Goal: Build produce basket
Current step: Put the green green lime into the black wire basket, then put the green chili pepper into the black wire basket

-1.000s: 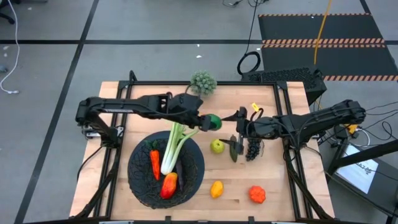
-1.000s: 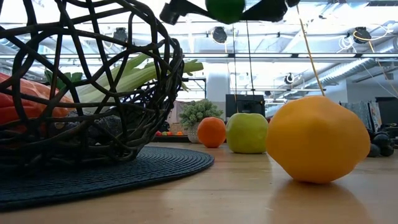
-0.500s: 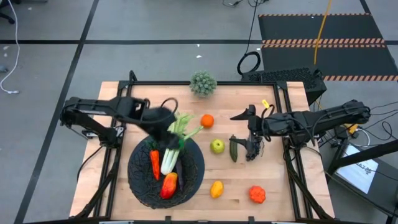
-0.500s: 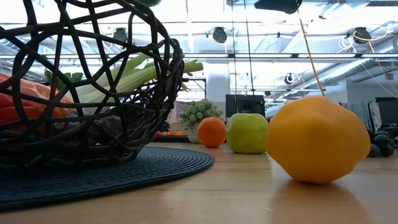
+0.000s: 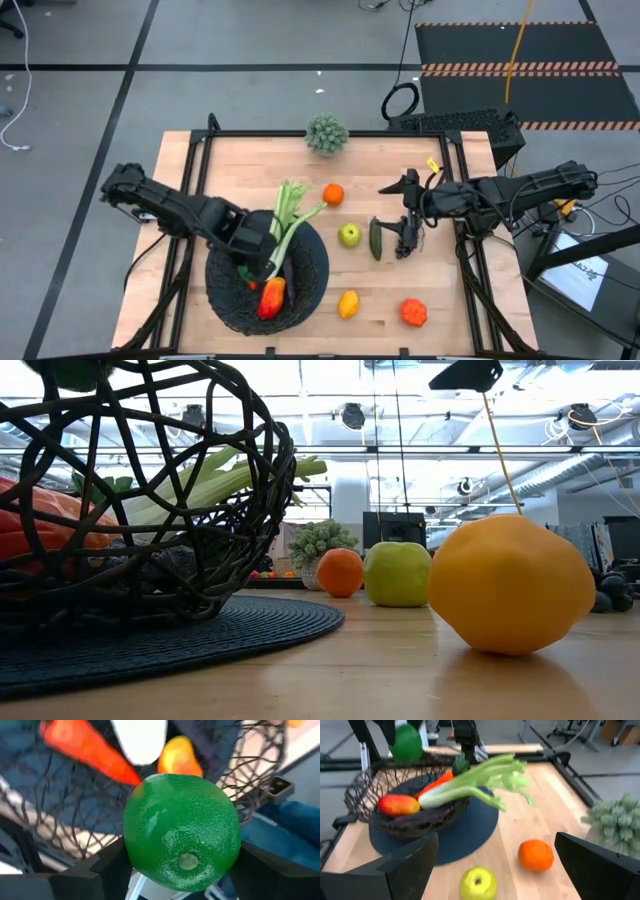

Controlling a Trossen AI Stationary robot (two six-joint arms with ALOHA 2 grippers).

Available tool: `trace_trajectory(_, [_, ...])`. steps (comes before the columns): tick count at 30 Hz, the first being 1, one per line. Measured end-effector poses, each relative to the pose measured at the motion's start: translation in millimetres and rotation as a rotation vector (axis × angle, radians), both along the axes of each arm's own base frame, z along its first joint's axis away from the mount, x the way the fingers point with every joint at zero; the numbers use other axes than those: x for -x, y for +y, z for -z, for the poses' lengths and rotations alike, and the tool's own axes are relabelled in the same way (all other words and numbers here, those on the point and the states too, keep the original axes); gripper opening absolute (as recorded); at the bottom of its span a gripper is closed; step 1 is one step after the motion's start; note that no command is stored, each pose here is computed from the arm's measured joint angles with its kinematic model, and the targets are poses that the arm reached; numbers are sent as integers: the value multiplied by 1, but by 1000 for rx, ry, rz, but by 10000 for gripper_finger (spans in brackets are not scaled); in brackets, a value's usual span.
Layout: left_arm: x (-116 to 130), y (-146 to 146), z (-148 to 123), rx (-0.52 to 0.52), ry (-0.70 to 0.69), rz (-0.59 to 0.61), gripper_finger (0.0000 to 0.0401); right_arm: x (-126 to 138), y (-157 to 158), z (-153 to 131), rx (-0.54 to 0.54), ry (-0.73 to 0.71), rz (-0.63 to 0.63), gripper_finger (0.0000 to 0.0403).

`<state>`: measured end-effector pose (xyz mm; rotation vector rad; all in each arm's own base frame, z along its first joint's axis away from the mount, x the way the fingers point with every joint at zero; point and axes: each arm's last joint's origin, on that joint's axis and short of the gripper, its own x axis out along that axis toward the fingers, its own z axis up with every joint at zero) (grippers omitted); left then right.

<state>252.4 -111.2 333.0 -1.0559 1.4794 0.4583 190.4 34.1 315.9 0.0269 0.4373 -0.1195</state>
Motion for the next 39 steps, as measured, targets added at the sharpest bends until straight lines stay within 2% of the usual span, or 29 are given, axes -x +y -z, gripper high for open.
trace_trajectory(4, [2,-9,15,-22,49,-84,272,2,-1,1,-94,2,47,393])
trace_trajectory(8, [6,-23,28,50,118,-137,272,2,0,1,-202,-8,85,393])
trace_trajectory(12, [9,-28,46,-5,130,-197,274,1,2,-1,-292,-21,50,393])
trace_trajectory(18, [11,-31,65,-9,141,-202,329,-4,-1,-13,-386,-160,81,393])
trace_trajectory(22, [12,-32,66,-5,127,-138,369,-9,-4,-18,-409,-228,105,393])
trace_trajectory(25, [11,-29,61,7,92,-101,383,-13,-4,-18,-406,-248,134,393])
trace_trajectory(29, [10,-22,41,23,9,-113,379,-18,-1,-13,-465,-235,157,393])
trace_trajectory(34, [12,-7,7,-69,-213,-94,356,-24,10,-7,-555,-201,155,393])
trace_trajectory(39, [13,12,-17,-101,-347,-25,332,-24,29,0,-644,-137,122,393])
